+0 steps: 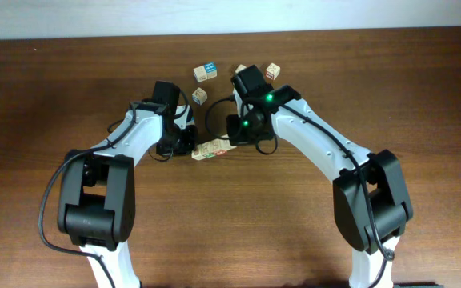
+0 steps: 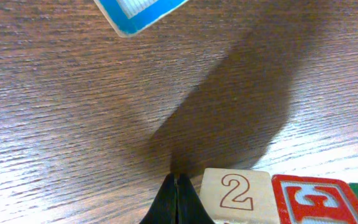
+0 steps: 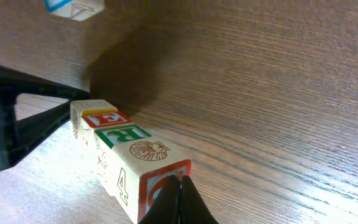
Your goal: Rotate 4 blocks
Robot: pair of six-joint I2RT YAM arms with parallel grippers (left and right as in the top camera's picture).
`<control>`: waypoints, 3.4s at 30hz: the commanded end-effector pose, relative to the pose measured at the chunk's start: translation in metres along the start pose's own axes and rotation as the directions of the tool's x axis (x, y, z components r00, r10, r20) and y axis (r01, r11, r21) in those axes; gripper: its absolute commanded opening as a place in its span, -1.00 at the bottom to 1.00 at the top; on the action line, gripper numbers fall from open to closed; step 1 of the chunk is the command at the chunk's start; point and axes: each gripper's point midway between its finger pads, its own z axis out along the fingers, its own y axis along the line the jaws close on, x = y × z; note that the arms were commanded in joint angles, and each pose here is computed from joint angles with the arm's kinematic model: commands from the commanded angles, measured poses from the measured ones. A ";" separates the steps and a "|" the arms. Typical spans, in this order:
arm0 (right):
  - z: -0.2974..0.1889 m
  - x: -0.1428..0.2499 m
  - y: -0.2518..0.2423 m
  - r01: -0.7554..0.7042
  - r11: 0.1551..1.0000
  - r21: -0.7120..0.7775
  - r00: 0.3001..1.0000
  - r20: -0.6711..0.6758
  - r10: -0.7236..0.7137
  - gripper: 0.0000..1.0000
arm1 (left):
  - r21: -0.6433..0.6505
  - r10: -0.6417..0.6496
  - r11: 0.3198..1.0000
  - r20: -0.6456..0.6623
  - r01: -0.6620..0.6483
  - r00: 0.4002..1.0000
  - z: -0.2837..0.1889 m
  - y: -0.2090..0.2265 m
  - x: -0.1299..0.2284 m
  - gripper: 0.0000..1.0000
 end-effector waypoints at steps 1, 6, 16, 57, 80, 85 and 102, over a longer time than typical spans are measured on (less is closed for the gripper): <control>-0.005 0.015 0.070 0.096 0.980 -0.175 0.995 -0.016 -0.100 -0.92 | 0.181 0.059 0.982 -0.020 -0.054 0.998 -0.001 -0.047 0.005 -1.00; -0.004 0.016 0.082 0.122 0.975 -0.187 0.992 -0.005 -0.125 -0.92 | 0.180 0.059 0.982 -0.019 -0.054 0.998 -0.001 -0.047 0.005 -1.00; -0.004 0.016 0.082 0.123 0.975 -0.187 0.992 -0.005 -0.126 -0.92 | 0.180 0.059 0.982 -0.020 -0.054 0.998 -0.001 -0.047 0.005 -1.00; 0.026 0.035 0.008 -0.118 0.987 0.109 0.984 -0.120 0.131 -0.14 | -0.113 -0.104 0.985 0.235 0.134 0.966 -0.119 0.023 -0.045 0.88; 0.058 0.027 0.013 -0.075 0.987 0.144 0.991 -0.096 0.089 0.05 | -0.221 -0.109 0.961 0.256 0.168 0.960 -0.120 0.047 -0.047 0.98; 0.032 0.017 0.018 -0.023 0.987 0.160 0.994 -0.106 0.040 0.33 | -0.221 -0.108 0.961 0.256 0.167 0.961 -0.120 0.047 -0.047 0.98; 0.025 -0.017 -0.102 -0.178 0.937 0.300 0.971 -0.103 0.217 -0.52 | -0.221 -0.109 0.961 0.256 0.168 0.960 -0.120 0.047 -0.047 0.98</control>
